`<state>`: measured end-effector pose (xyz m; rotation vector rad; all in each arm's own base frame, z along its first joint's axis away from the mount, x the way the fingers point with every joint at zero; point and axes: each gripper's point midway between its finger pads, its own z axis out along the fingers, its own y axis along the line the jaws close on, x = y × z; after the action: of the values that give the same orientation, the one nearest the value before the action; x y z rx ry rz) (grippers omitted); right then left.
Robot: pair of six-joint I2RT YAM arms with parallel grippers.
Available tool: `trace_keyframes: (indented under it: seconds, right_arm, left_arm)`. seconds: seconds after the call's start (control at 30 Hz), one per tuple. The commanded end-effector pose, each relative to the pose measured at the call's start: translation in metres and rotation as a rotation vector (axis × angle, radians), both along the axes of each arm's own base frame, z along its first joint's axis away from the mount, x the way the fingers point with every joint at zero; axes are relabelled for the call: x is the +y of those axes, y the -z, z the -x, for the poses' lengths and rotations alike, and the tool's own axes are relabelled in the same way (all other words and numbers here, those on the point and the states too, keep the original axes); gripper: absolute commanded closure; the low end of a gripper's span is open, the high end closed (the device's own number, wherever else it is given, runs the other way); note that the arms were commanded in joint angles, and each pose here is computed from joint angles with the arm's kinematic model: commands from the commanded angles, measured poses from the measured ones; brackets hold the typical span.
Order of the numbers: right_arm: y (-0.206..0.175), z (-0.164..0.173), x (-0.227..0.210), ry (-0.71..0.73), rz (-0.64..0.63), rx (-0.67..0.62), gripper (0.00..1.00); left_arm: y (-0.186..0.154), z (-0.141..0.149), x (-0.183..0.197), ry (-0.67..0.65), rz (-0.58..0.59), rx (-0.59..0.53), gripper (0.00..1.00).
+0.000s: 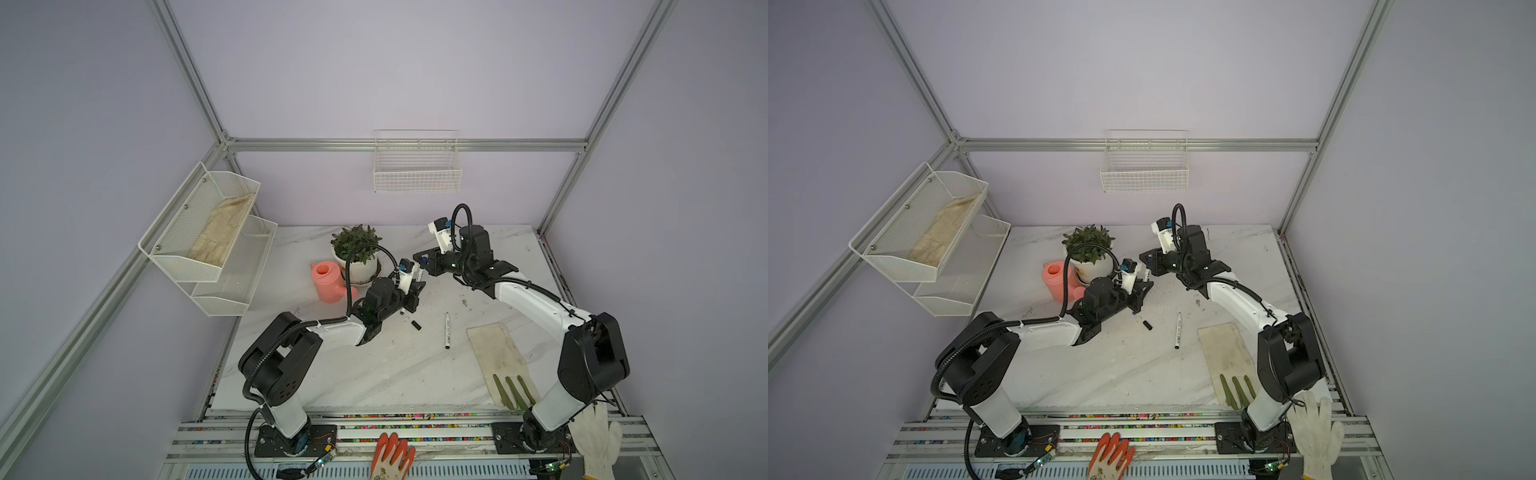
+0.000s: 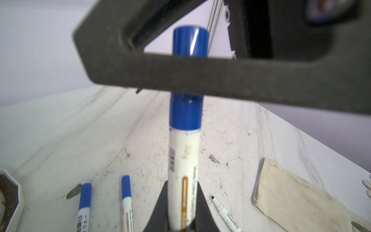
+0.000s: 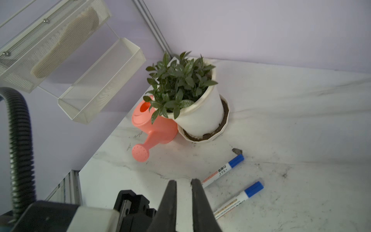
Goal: Insert pens into pen caps
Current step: Put on the pen cap to the pen.
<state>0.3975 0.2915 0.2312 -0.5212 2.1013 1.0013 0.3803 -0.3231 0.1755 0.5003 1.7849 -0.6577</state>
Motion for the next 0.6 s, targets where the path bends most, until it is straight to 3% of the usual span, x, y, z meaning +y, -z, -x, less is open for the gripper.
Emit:
trace_keyframes:
  seconds: [0.0,0.17,0.37,0.47,0.57]
  right_arm:
    - [0.115,0.066,-0.039,0.003,0.169,0.524,1.0]
    - [0.108,0.057,-0.036,0.029,0.118,0.517,1.0]
    - [0.098,0.046,-0.031,0.032,0.096,0.492,1.0]
    - [0.084,0.036,-0.029,0.051,0.073,0.453,0.94]
    - [0.063,0.022,-0.028,0.086,0.036,0.397,0.82]
  left_arm:
    - [-0.114,-0.026,0.067,-0.342,0.342,-0.233,1.0]
    - [-0.061,-0.016,0.048,-0.302,0.221,-0.145,1.0]
    - [-0.036,-0.015,0.036,-0.255,0.199,-0.093,1.0]
    - [-0.024,-0.014,0.026,-0.212,0.19,-0.066,1.0]
    - [-0.008,-0.007,0.012,-0.135,0.181,-0.03,1.0]
